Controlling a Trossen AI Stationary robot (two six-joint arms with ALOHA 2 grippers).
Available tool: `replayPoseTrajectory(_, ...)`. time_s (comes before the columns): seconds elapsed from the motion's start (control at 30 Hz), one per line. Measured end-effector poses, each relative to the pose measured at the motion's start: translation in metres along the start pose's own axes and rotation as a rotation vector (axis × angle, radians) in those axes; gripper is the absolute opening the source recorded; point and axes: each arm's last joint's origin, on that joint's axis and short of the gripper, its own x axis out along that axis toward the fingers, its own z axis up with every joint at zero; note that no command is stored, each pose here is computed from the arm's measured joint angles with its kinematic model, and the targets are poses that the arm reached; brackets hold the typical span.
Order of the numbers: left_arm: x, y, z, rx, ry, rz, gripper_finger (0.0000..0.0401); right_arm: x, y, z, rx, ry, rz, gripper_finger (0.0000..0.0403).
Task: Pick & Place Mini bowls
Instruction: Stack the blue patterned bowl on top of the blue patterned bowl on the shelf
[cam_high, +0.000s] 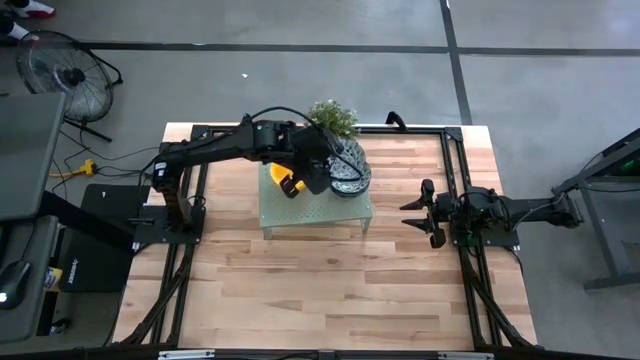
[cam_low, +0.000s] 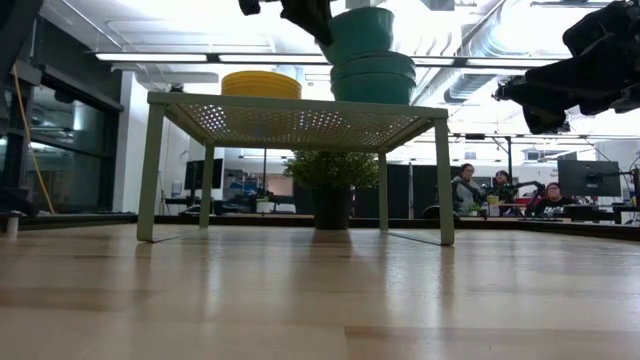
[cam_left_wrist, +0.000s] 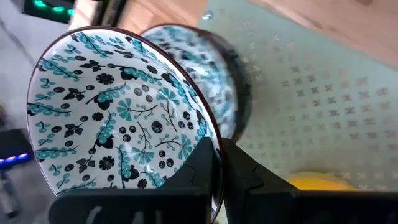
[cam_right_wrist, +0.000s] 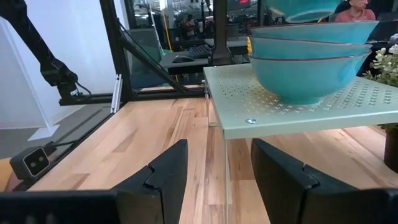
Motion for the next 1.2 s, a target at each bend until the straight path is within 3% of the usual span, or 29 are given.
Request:
replayPoseTrajectory(0.7, 0.031, 0.002, -0.001, -0.03, -0.002, -0.062, 0.0003, 0.0, 0.0, -0.001, 0.015, 0.008, 0.009, 0.0165)
replayPoseTrajectory(1.2, 0.028, 0.005, 0.001, -0.036, -0.044, -0.042, 0.0003, 0.001, 0.0, -0.001, 0.015, 0.015, 0.012, 0.0165)
